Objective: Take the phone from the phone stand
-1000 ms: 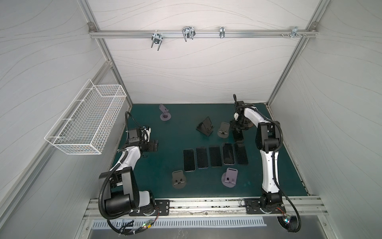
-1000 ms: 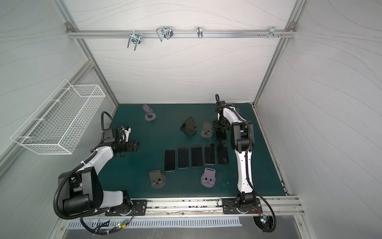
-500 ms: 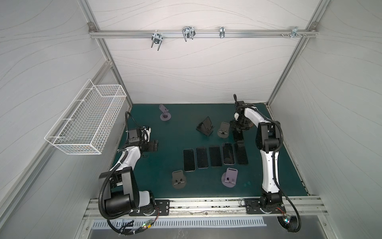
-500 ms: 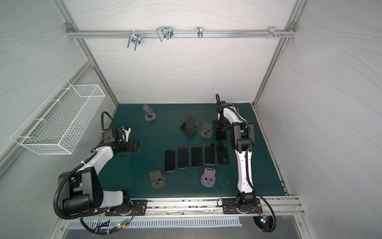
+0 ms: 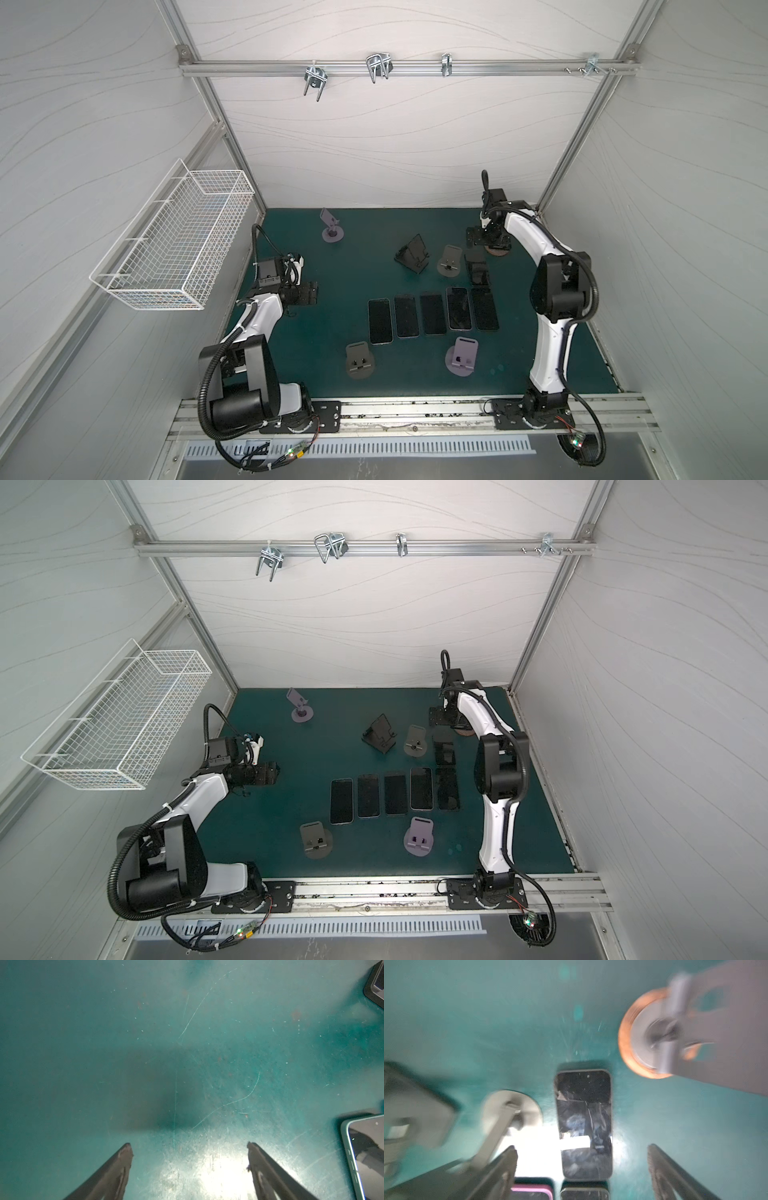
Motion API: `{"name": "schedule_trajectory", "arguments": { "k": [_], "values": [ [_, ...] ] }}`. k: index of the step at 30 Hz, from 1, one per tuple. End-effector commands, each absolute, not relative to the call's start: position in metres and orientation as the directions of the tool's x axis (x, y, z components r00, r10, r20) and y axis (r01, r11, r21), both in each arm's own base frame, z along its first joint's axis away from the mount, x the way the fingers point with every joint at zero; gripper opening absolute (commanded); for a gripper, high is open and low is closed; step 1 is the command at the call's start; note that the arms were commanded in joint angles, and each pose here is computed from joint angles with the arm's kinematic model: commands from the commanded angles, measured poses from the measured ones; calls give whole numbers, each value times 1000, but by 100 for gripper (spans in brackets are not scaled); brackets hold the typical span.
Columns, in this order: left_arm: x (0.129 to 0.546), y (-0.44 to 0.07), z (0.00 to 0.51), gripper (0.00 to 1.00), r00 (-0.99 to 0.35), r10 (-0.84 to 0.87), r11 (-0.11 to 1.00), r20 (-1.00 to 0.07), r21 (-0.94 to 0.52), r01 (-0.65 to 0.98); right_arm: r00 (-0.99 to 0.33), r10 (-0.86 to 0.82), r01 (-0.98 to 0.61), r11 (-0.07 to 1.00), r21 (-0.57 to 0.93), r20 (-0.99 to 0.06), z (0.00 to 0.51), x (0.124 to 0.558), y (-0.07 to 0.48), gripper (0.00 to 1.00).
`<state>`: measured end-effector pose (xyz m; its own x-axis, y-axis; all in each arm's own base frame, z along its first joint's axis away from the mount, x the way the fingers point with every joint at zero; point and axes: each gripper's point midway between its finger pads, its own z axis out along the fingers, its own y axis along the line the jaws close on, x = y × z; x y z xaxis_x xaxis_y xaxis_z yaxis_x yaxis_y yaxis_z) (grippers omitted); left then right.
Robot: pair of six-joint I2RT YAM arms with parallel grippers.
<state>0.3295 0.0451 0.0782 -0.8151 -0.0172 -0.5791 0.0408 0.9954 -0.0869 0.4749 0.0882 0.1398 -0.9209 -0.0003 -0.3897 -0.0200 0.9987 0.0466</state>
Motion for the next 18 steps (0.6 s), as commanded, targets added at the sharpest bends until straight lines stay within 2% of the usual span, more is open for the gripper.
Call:
{"name": "schedule_trajectory", "arguments": {
  "k": [1,6,9,18],
  "values": [
    [342,50,92,88,-792,2,997,-610,-64,52,-854,44,14,998,62,-519,186,470,83,99],
    [342,50,92,88,-791,3,997,-612,-64,53,-709,79,66,997,46,-701,236,450,63,99],
    [342,50,92,88,-792,3,997,-610,-63,53,-625,27,19,1000,19,-780,252,436,59,99],
    [342,50,92,88,-793,3,997,-609,-62,52,-456,10,82,996,-31,-890,268,379,30,99]
  ]
}}
